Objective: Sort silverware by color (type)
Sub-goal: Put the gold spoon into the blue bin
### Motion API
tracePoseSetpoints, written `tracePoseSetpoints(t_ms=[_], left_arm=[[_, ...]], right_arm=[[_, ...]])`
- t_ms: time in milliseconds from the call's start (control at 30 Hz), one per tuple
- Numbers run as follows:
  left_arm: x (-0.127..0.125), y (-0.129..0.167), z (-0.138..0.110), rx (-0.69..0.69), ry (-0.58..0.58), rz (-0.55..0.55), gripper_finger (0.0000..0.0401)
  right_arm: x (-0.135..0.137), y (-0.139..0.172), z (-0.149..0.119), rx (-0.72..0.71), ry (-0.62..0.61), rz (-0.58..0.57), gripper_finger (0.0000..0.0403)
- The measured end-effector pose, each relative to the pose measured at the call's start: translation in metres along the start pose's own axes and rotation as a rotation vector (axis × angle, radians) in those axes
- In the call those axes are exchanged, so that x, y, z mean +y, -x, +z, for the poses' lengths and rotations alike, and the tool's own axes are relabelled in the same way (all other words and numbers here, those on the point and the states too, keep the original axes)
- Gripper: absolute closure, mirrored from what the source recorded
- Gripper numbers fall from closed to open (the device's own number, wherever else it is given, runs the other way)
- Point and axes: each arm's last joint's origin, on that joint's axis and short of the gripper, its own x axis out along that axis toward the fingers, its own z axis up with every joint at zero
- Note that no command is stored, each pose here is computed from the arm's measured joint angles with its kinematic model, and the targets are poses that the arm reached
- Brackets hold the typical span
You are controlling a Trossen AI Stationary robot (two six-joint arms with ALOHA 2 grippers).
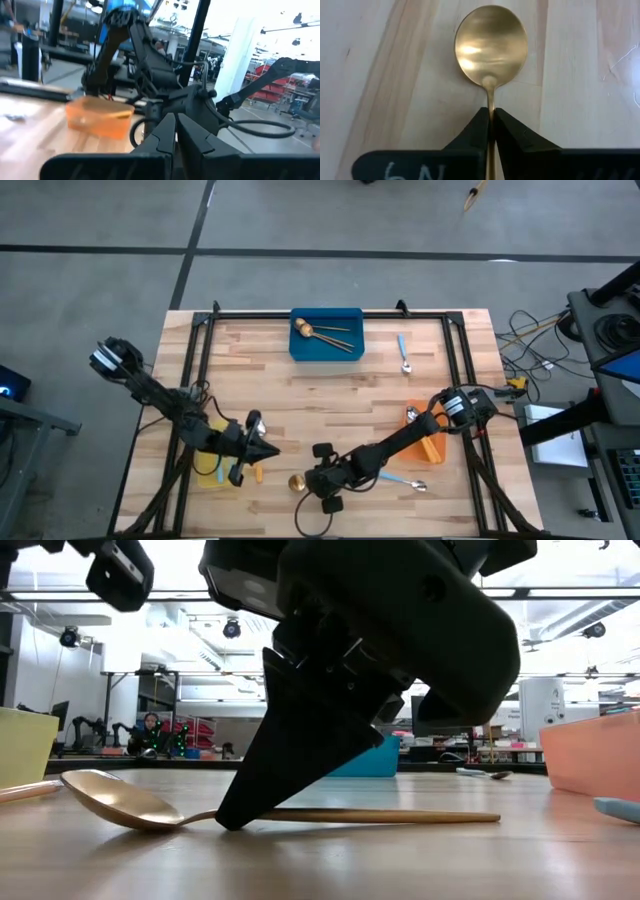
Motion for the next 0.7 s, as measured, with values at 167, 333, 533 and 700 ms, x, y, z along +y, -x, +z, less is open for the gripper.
tracePoseSetpoints(t_ms=[167,333,533,700], left_arm=[[0.0,0.003,0.015,-0.055,-0.096,-0.003,0.0401],[0.005,0.007,0.028,-0.069,-0.174,0.02,0.0401],[0.023,0.012,0.04,-0.004,-0.236,0.096,0.0401],[0.036,0.019,0.053,0.012,-0.302,0.15,0.0401]], right_arm=[[-0.006,0.014,0.01,0.032,0.012,-0.012,0.039],[-0.02,0.045,0.028,0.081,0.001,-0.041,0.0391],[-0.044,0.076,0.046,0.138,0.028,-0.067,0.0391],[-0.077,0.109,0.061,0.162,0.035,-0.102,0.0391]])
